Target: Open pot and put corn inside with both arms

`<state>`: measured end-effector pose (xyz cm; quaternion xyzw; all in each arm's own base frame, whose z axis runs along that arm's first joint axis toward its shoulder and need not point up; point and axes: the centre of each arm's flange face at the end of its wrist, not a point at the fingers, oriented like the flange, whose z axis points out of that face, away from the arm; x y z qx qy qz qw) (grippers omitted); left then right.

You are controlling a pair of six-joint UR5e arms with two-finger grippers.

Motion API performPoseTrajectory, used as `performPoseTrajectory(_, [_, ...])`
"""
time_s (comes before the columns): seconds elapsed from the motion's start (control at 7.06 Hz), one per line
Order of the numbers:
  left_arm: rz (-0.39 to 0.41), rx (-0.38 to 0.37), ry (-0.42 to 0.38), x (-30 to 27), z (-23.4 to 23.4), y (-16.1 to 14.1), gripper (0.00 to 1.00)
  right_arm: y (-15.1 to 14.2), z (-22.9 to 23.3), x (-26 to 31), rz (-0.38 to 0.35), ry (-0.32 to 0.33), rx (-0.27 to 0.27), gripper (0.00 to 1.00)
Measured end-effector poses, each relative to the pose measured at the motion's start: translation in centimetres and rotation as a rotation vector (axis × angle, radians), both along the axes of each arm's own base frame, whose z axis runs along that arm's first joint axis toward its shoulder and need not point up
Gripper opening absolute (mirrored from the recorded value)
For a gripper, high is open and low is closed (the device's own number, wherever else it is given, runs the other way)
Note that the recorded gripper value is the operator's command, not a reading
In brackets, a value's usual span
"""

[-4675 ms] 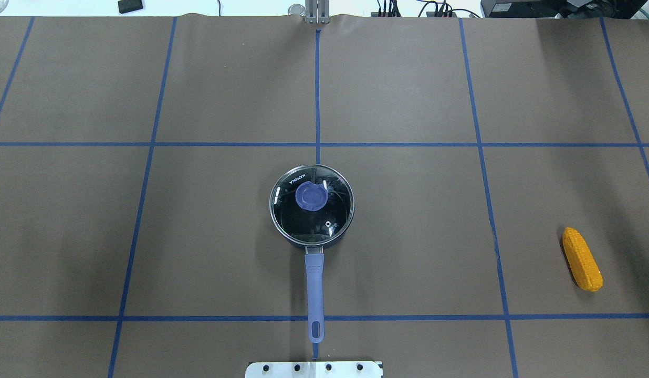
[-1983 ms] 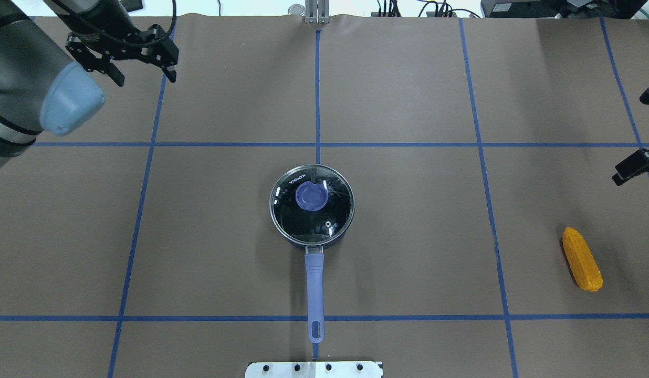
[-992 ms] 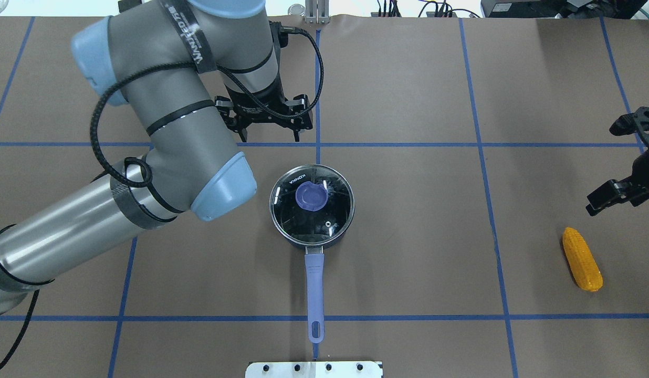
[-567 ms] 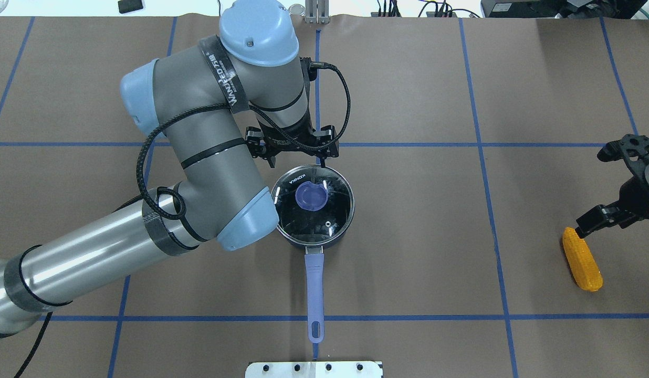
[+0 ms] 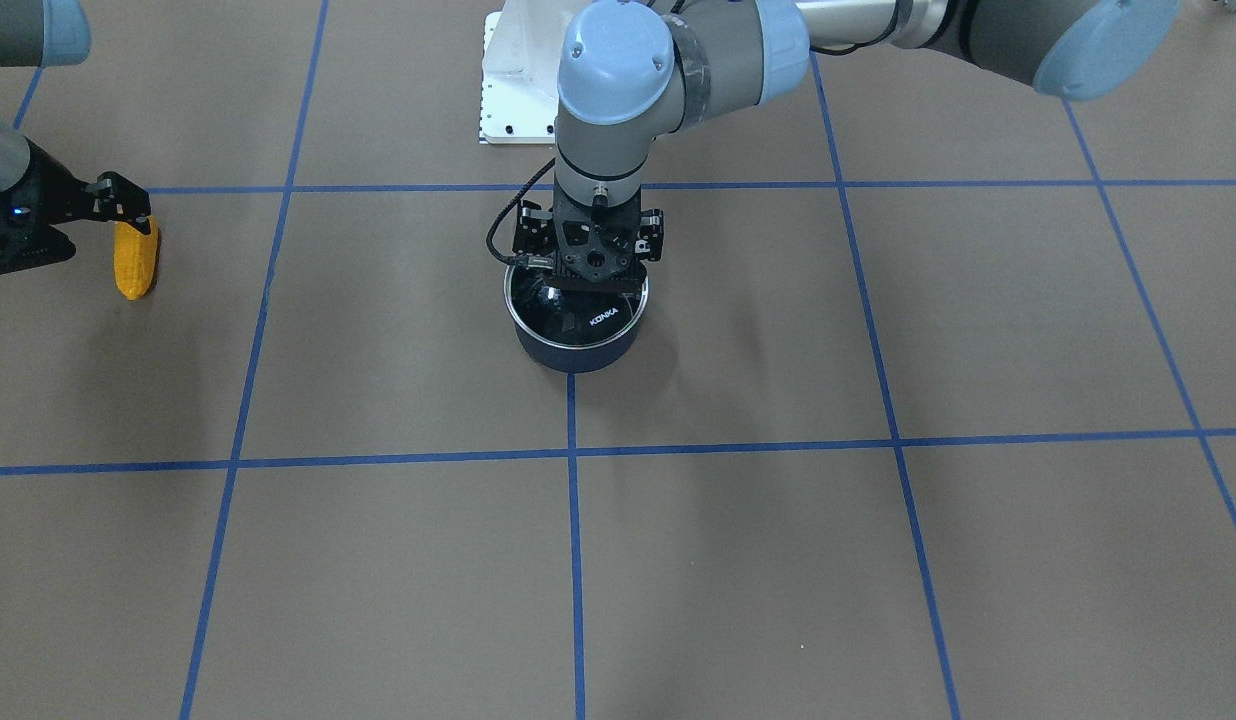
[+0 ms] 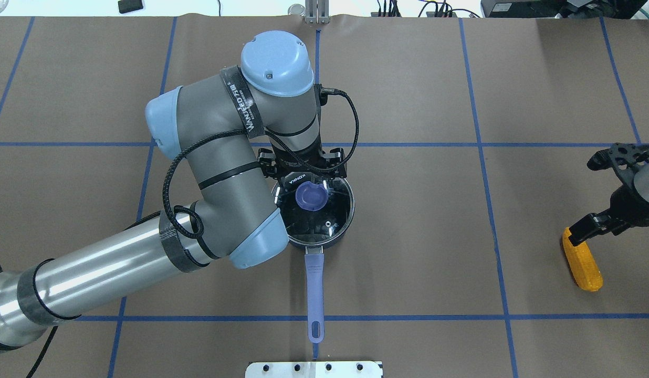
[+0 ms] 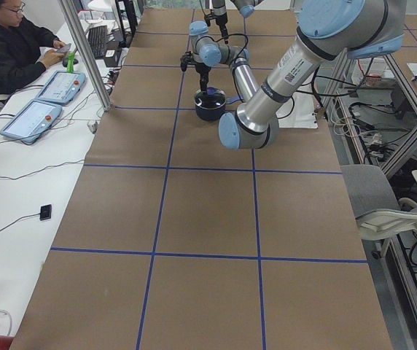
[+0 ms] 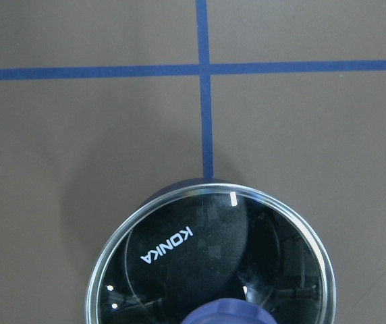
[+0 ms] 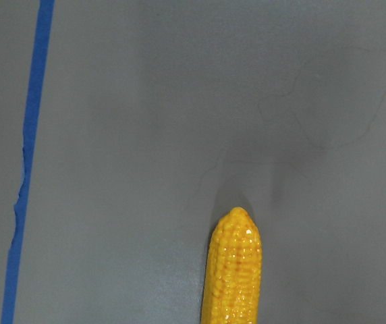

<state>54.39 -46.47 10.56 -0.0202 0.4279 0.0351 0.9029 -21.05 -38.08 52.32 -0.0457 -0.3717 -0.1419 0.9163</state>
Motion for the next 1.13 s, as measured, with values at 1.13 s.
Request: performPoseTrajectory(1.13, [0.018,-0.017,0.006,2.2,0.9,1.6,0.84,-0.1,-0.2,-0.3,-0.004,-0.003,0.004,1.00])
